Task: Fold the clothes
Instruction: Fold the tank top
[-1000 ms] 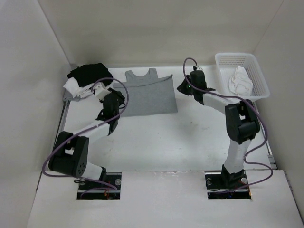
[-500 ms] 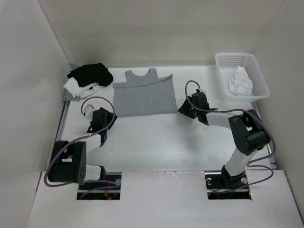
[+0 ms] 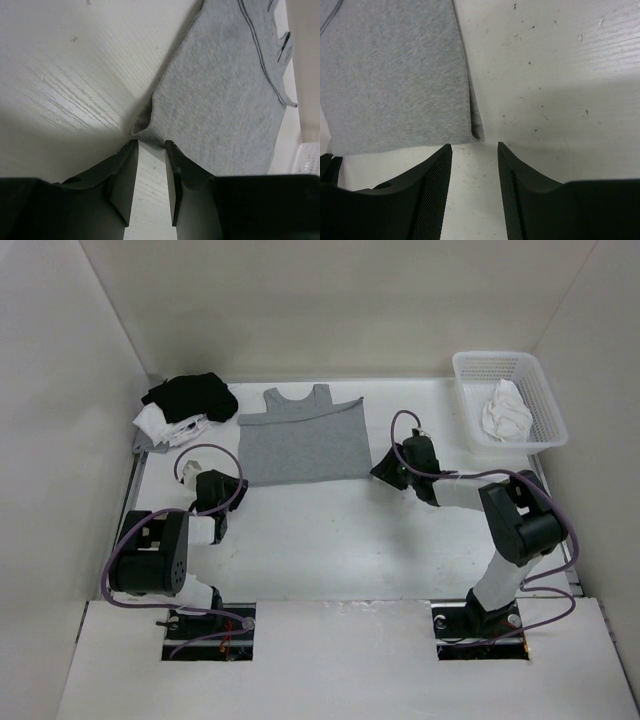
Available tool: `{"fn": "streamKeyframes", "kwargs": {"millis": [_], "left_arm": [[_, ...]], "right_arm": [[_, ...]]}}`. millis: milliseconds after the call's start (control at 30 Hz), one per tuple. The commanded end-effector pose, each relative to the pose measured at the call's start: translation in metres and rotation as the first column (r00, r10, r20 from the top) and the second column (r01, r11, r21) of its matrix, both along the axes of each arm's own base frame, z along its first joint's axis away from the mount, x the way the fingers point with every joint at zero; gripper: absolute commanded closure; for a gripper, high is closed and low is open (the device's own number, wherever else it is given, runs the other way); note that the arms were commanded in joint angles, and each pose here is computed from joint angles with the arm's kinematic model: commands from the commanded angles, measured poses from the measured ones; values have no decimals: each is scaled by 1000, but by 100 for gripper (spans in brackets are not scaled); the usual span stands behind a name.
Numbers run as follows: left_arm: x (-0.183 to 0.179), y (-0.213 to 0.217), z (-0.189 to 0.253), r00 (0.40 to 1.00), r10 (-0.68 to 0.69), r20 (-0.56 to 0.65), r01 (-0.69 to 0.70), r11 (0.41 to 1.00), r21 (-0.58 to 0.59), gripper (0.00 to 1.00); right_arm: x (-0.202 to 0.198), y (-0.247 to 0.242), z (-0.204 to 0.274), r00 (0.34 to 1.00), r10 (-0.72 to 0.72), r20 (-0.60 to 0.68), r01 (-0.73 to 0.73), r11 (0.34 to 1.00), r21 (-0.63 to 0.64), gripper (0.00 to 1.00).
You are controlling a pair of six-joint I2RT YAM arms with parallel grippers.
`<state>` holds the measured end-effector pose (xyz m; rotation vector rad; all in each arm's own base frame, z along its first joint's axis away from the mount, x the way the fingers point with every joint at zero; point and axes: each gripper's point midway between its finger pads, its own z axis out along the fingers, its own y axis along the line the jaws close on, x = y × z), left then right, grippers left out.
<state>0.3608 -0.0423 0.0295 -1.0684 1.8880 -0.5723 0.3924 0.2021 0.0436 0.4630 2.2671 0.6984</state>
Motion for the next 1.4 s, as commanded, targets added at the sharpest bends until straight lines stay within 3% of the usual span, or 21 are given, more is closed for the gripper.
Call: {"fn": "streamKeyframes", "kwargs": {"millis": [0, 133, 233, 500, 967, 1100, 1367], "left_arm": [[0, 5, -3, 1000, 27, 2, -27, 1000, -11, 74], [1, 11, 0, 998, 65, 11, -65, 998, 11, 76], [3, 12, 1, 997, 74, 15, -74, 997, 17, 83], [5, 17, 12, 995, 88, 55, -90, 995, 40, 92], [6, 15, 18, 991, 90, 102, -93, 995, 27, 100], [-1, 11, 38, 986, 72, 152, -76, 997, 17, 100], [-29, 2, 110, 958, 12, 287, -30, 998, 57, 100]], "right_arm": [[6, 13, 5, 1000, 14, 24, -15, 997, 70, 54], [9, 13, 3, 1000, 12, 21, -14, 997, 81, 54], [10, 15, 2, 1000, 15, 18, -17, 996, 84, 55], [19, 14, -3, 1000, -4, 11, 3, 996, 89, 64], [31, 16, 10, 997, -20, 72, 12, 994, 108, 92], [27, 12, 24, 992, -31, 121, 17, 993, 114, 98], [-8, -5, 76, 968, -49, 246, 30, 996, 83, 99]]}}
